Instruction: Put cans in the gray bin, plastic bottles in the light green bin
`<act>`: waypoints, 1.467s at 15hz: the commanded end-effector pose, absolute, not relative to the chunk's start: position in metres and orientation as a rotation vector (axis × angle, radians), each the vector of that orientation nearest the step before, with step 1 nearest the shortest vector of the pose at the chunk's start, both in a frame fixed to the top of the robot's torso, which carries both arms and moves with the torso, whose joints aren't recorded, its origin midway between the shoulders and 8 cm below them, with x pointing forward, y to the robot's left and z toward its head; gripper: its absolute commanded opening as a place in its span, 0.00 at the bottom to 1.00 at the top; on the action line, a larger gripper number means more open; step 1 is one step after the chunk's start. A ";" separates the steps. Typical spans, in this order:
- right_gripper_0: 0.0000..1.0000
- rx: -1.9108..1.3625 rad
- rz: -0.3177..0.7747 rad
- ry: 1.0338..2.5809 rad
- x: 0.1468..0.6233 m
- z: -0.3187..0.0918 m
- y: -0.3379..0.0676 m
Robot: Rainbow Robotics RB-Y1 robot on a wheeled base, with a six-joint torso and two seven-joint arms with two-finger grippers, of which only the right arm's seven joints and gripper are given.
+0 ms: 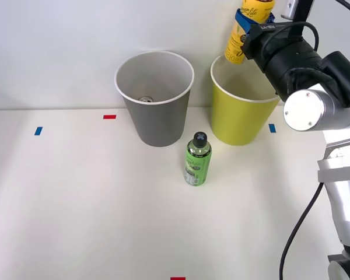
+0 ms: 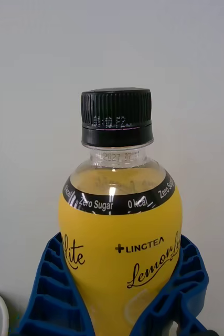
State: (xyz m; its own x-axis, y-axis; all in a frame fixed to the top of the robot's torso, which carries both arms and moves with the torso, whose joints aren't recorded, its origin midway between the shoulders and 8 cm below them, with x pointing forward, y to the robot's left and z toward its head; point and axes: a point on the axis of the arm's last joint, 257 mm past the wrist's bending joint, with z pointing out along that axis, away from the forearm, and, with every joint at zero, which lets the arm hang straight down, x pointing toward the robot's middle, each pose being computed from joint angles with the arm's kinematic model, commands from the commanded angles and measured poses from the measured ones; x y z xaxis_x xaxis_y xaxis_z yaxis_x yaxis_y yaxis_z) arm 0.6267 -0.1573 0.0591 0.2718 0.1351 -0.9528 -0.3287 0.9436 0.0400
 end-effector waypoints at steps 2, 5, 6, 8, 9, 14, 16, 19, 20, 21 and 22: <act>0.43 -0.177 0.309 1.262 0.628 0.058 -0.159; 1.00 -0.158 0.351 1.260 0.626 0.059 -0.156; 1.00 -0.157 0.356 1.261 0.626 0.059 -0.155; 1.00 -0.160 0.359 1.262 0.626 0.058 -0.152; 1.00 -0.160 0.357 1.258 0.625 0.059 -0.152; 1.00 -0.161 0.374 1.245 0.623 0.058 -0.144; 1.00 -0.119 0.429 1.201 0.614 0.062 -0.143; 1.00 -0.052 0.535 1.143 0.573 0.056 -0.149; 1.00 -0.033 0.561 1.137 0.557 0.051 -0.154; 1.00 -0.015 0.581 1.135 0.542 0.046 -0.159; 1.00 0.021 0.605 1.134 0.519 0.035 -0.169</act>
State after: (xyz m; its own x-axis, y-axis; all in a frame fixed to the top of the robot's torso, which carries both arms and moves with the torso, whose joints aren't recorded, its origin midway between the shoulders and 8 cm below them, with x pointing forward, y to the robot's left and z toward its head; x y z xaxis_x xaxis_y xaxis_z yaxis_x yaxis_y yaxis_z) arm 0.5456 -0.1595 0.0442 0.2922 0.4176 -0.8604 -0.4355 0.8590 0.2690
